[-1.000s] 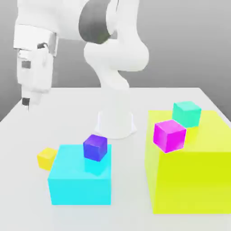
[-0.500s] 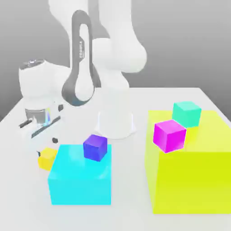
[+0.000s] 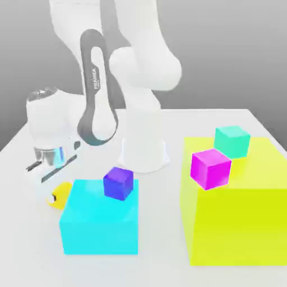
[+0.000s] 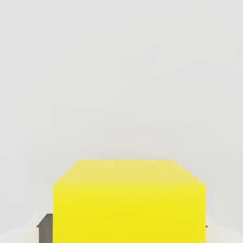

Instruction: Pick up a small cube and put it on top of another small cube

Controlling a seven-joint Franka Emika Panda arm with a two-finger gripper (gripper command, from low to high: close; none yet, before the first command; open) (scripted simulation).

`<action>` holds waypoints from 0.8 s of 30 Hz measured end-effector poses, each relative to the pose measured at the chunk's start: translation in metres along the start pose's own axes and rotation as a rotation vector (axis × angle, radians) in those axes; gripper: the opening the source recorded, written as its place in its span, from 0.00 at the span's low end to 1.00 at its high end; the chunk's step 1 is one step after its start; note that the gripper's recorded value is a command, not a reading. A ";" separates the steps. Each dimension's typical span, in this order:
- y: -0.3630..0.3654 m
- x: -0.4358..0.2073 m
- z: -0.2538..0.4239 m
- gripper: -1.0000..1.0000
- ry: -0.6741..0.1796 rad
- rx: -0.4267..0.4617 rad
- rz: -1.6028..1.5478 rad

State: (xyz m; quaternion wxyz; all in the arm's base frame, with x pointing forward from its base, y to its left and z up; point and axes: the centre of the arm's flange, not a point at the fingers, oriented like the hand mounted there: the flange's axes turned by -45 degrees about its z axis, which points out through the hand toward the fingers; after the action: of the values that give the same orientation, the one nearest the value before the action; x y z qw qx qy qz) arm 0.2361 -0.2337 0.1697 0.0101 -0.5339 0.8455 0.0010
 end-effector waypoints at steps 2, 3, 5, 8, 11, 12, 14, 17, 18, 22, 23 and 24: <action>0.002 0.002 -0.016 0.00 0.006 -0.002 0.004; 0.002 0.001 -0.023 0.00 0.012 -0.005 0.002; -0.010 -0.014 -0.031 0.00 0.017 -0.021 -0.067; -0.036 -0.031 -0.055 0.00 0.010 -0.016 -0.134; -0.060 -0.082 -0.089 0.00 0.004 -0.009 -0.271; -0.065 -0.102 -0.101 0.00 0.002 -0.007 -0.321; -0.069 -0.146 -0.127 0.00 -0.002 -0.004 -0.424; -0.062 -0.214 -0.166 0.00 -0.007 -0.001 -0.582; -0.055 -0.237 -0.179 0.00 -0.008 -0.001 -0.636; -0.009 -0.323 -0.229 0.00 -0.006 -0.005 -0.856; 0.007 -0.343 -0.240 0.00 -0.004 -0.008 -0.912; 0.025 -0.362 -0.252 0.00 -0.001 -0.010 -0.968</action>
State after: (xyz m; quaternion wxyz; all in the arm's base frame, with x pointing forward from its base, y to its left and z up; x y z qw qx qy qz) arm 0.3649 0.1008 0.4278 0.0072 -0.8661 0.4998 0.0006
